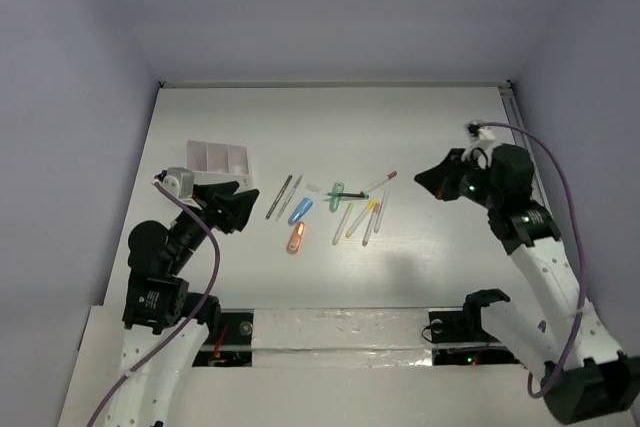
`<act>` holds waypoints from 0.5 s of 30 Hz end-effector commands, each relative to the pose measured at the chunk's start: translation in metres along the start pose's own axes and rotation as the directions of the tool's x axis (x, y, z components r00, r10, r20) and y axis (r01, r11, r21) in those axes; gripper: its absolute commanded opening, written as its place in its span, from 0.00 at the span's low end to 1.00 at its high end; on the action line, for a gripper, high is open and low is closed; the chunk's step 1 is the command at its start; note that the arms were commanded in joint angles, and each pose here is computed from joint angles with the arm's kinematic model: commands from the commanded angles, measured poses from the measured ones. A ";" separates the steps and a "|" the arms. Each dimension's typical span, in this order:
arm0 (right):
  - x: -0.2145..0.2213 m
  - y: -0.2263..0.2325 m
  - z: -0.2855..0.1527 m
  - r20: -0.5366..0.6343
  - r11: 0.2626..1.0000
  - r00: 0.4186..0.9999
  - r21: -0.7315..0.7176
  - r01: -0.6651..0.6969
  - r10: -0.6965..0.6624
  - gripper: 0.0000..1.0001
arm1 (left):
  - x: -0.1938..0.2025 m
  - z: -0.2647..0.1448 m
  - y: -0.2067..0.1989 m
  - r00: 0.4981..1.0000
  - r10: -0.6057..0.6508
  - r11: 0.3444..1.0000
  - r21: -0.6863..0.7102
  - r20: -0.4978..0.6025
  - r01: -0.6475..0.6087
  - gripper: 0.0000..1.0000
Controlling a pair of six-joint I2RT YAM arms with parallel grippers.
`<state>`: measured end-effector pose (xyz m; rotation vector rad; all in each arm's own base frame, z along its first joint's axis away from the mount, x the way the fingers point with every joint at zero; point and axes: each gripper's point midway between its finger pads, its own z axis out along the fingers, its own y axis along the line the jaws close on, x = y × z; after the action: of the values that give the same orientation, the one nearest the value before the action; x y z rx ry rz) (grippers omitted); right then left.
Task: Sort the stationery into containers
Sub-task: Pick up the pen from the center of the board.
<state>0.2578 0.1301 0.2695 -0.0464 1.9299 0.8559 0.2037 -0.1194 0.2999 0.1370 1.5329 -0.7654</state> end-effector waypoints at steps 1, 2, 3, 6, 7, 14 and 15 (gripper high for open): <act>0.015 0.009 0.033 -0.068 0.994 0.992 -0.001 0.111 -0.111 0.00 | -0.008 0.004 -0.003 1.000 0.012 1.000 -0.001 0.007 -0.012 0.53; 0.030 0.011 0.051 -0.128 0.990 0.982 0.006 0.142 -0.140 0.00 | -0.003 0.008 0.001 1.000 -0.002 1.000 -0.014 -0.018 0.001 0.53; 0.035 0.015 0.058 -0.148 0.986 0.975 -0.007 0.166 -0.165 0.00 | 0.001 0.011 0.001 0.999 -0.012 1.000 -0.008 -0.036 0.012 0.53; 0.052 0.020 0.079 -0.213 0.965 0.941 -0.062 0.255 -0.263 0.10 | 0.008 0.017 -0.001 0.997 -0.029 0.999 0.011 -0.073 0.030 0.52; 0.054 0.017 0.083 -0.222 0.955 0.929 -0.067 0.288 -0.296 0.18 | 0.008 0.018 -0.001 0.996 -0.044 0.999 0.013 -0.078 0.045 0.50; 0.081 0.019 0.122 -0.288 0.918 0.873 -0.172 0.357 -0.393 0.64 | -0.006 0.040 -0.019 0.991 -0.106 0.989 0.092 -0.087 0.114 0.00; 0.081 0.022 0.128 -0.280 0.905 0.863 -0.195 0.377 -0.420 0.58 | -0.002 0.046 -0.016 0.988 -0.107 0.990 0.081 -0.112 0.117 0.00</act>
<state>0.2864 0.2202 0.1531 -0.5275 2.2350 0.7198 0.2289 -0.1470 0.2679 0.1165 1.7287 -0.8877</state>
